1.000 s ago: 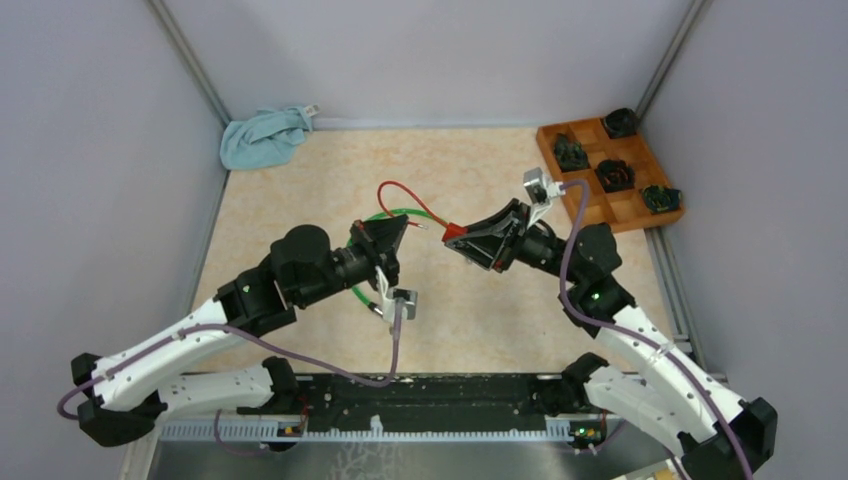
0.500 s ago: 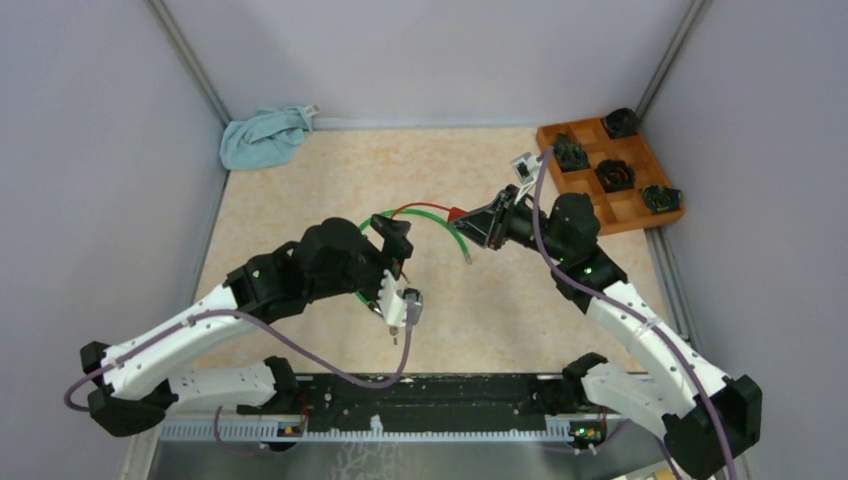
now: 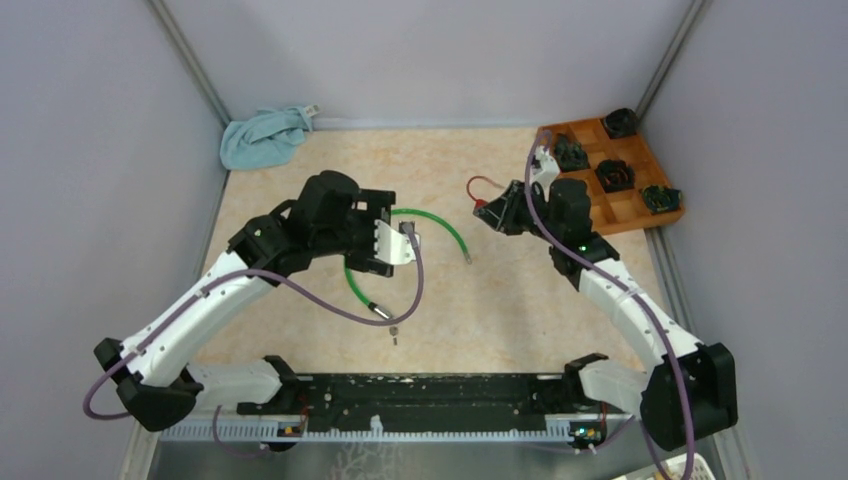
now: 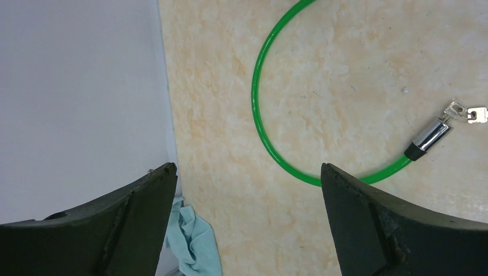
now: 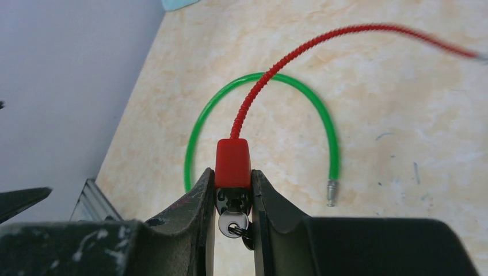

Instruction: Unlock with the key

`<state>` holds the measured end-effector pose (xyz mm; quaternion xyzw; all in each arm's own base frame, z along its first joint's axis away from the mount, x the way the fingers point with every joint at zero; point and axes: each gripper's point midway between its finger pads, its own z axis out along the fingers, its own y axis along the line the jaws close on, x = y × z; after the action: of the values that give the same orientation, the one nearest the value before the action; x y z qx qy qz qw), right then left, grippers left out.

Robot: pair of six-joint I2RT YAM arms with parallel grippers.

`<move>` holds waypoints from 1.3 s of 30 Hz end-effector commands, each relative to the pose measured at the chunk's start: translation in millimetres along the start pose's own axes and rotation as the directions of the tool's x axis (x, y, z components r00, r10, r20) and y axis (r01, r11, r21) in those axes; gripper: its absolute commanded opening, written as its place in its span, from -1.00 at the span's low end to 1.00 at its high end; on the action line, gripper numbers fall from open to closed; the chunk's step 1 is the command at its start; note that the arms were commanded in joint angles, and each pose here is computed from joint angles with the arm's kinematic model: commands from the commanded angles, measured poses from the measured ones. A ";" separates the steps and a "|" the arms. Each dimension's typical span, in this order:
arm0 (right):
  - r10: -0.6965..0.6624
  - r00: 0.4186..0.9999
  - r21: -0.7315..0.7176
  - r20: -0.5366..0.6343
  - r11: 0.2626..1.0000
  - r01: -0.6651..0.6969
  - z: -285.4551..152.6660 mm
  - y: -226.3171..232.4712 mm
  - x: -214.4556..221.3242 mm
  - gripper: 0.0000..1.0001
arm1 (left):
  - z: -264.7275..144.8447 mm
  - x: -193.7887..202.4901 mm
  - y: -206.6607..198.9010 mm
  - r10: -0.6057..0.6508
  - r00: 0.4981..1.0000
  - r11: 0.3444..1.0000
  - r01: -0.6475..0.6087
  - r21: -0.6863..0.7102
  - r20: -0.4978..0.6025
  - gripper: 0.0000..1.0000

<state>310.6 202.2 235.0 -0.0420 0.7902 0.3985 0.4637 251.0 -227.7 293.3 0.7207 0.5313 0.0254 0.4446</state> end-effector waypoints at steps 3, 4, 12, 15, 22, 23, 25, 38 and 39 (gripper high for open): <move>-0.055 0.993 0.015 0.100 0.998 0.054 3.0 2.1 -36.3 -1.00 | -7.5 12.5 8.3 -0.105 0.994 0.994 0.104 -0.041 -0.040 0.97; -0.045 0.995 -0.006 0.094 0.999 0.046 4.4 4.7 -34.6 -1.00 | -7.6 15.3 15.7 -0.131 0.990 0.989 0.127 -0.071 -0.050 0.97; -0.005 0.999 -0.155 0.038 0.988 0.011 6.8 35.1 -17.8 -1.00 | -20.2 65.4 114.2 -0.438 0.897 0.825 0.373 -0.424 -0.064 0.97; -0.010 0.999 -0.203 0.031 0.979 0.016 7.4 51.3 -13.8 -1.00 | -29.3 78.8 135.4 -0.502 0.865 0.751 0.430 -0.501 -0.010 0.97; 0.073 0.994 -0.350 -0.083 0.932 -0.098 20.9 82.3 18.7 -1.00 | -39.1 106.0 145.8 -0.596 0.798 0.601 0.513 -0.614 0.083 0.99; 0.108 0.988 -0.364 -0.111 0.921 -0.141 23.6 83.9 24.5 -1.00 | -39.0 110.1 145.8 -0.613 0.785 0.582 0.528 -0.618 0.093 0.99; 0.149 0.977 -0.362 -0.152 0.911 -0.195 32.2 78.5 36.2 -1.00 | -35.0 119.1 143.5 -0.642 0.761 0.566 0.555 -0.610 0.097 0.99; 0.202 0.932 -0.009 -0.300 0.977 -0.215 88.9 -22.3 115.9 -0.88 | -0.9 170.8 113.5 -0.761 0.644 0.495 0.657 -0.568 0.082 0.99; 0.204 0.930 0.006 -0.307 0.977 -0.212 90.9 -27.3 120.5 -0.85 | 0.5 173.9 111.9 -0.765 0.638 0.489 0.662 -0.569 0.085 0.99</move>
<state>297.9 280.0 105.7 -0.0144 0.8468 0.4676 0.2532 404.8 -94.0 298.9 0.2853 0.7865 0.0793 0.5420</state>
